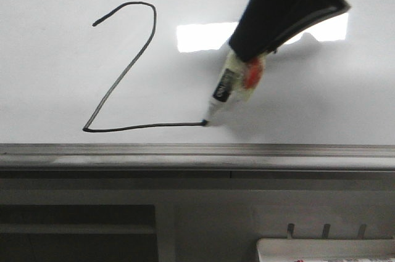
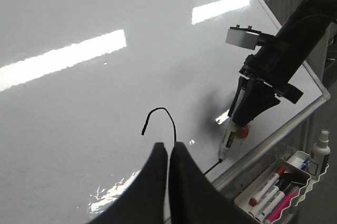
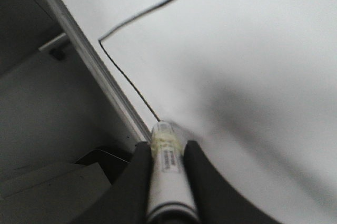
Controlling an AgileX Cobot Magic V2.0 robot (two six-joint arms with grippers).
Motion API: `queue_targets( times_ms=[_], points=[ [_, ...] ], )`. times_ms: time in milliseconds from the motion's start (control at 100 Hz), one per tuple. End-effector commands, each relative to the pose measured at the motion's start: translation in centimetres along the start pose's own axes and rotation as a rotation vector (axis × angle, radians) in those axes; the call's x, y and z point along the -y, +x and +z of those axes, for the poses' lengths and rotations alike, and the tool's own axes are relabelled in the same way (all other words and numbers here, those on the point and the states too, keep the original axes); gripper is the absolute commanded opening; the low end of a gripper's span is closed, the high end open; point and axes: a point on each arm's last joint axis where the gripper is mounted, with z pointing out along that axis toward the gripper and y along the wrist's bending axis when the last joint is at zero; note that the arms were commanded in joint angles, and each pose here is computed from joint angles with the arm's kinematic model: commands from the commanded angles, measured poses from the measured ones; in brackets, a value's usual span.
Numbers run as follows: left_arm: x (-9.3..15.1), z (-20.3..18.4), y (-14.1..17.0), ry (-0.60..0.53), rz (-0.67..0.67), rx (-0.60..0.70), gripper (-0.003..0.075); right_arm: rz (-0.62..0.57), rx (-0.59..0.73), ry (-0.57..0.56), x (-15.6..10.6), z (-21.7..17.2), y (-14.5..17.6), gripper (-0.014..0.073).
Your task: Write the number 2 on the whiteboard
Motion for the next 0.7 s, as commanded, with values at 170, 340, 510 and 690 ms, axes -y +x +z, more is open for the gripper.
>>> queue_targets(
  times_ms=[170, 340, 510, 690],
  points=[
    [0.0, 0.0, -1.3, 0.001, -0.016, 0.083, -0.0020, -0.130, 0.072, 0.236, 2.5, -2.0, -0.8, -0.0060],
    [0.0, 0.0, -1.3, 0.006, -0.022, 0.086, -0.0020, -0.142, 0.246, 0.092, -1.8, -5.9, -3.2, -0.0061],
    [0.4, 0.8, -1.8, 0.056, -0.073, 0.065, 0.0099, -0.299, 0.447, -0.111, -8.4, -10.7, -5.2, -0.0060],
    [1.9, 4.4, -3.4, 0.209, -0.025, -0.064, 0.0332, -0.453, 0.406, -0.247, -12.8, -9.3, -5.0, -0.0060]
  ],
)
